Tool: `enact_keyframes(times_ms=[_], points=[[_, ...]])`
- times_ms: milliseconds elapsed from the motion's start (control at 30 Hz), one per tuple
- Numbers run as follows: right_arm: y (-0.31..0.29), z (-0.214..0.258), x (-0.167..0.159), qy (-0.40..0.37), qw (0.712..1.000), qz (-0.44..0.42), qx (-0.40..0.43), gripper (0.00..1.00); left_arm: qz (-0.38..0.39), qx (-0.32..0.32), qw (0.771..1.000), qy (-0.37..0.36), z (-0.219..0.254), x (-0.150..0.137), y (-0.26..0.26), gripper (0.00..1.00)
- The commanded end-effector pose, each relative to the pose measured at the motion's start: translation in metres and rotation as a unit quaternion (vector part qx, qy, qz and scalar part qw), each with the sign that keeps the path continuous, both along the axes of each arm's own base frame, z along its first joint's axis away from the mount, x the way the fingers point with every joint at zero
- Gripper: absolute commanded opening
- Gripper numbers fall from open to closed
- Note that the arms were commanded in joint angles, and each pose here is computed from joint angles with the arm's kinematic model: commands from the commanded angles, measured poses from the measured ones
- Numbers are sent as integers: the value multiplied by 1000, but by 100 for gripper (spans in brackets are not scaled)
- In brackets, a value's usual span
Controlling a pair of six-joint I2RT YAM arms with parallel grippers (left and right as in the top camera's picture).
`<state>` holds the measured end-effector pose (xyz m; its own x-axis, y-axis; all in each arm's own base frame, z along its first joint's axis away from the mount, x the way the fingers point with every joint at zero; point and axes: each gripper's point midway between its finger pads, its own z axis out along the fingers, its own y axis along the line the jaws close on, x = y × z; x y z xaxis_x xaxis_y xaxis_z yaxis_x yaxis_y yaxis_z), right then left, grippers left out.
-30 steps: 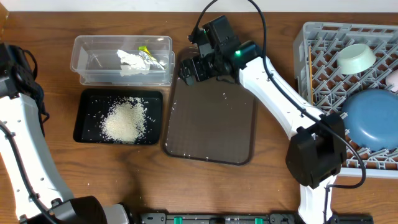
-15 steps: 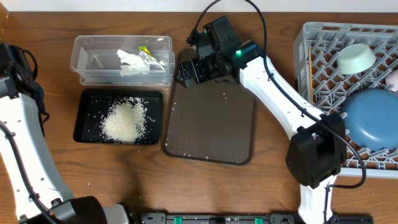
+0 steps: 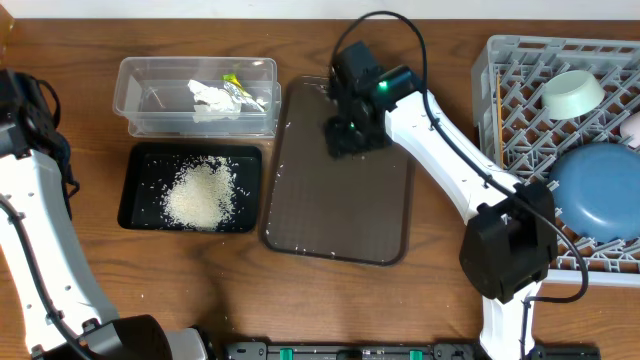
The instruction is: Sort waste into correct bins and load items into the dishwasher rack
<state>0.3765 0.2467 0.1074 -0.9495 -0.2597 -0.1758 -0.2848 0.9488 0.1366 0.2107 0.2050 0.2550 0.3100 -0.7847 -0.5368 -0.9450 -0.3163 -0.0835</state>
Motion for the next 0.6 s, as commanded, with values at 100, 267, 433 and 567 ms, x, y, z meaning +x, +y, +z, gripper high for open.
enact_keyframes(times_ms=[100, 267, 433, 567], points=[[-57, -15, 12, -26, 988, -76, -132, 76, 10, 5, 1000, -4, 3, -3, 1, 92], [-90, -36, 14, -18, 979, -119, -164, 80, 10, 5, 1000, -4, 3, -3, 1, 92], [-95, -68, 7, 43, 985, -147, -80, 74, 10, 5, 1000, -4, 3, -3, 1, 92], [-96, -84, 7, 67, 986, -149, -21, 68, 10, 5, 1000, -4, 3, -3, 1, 92]])
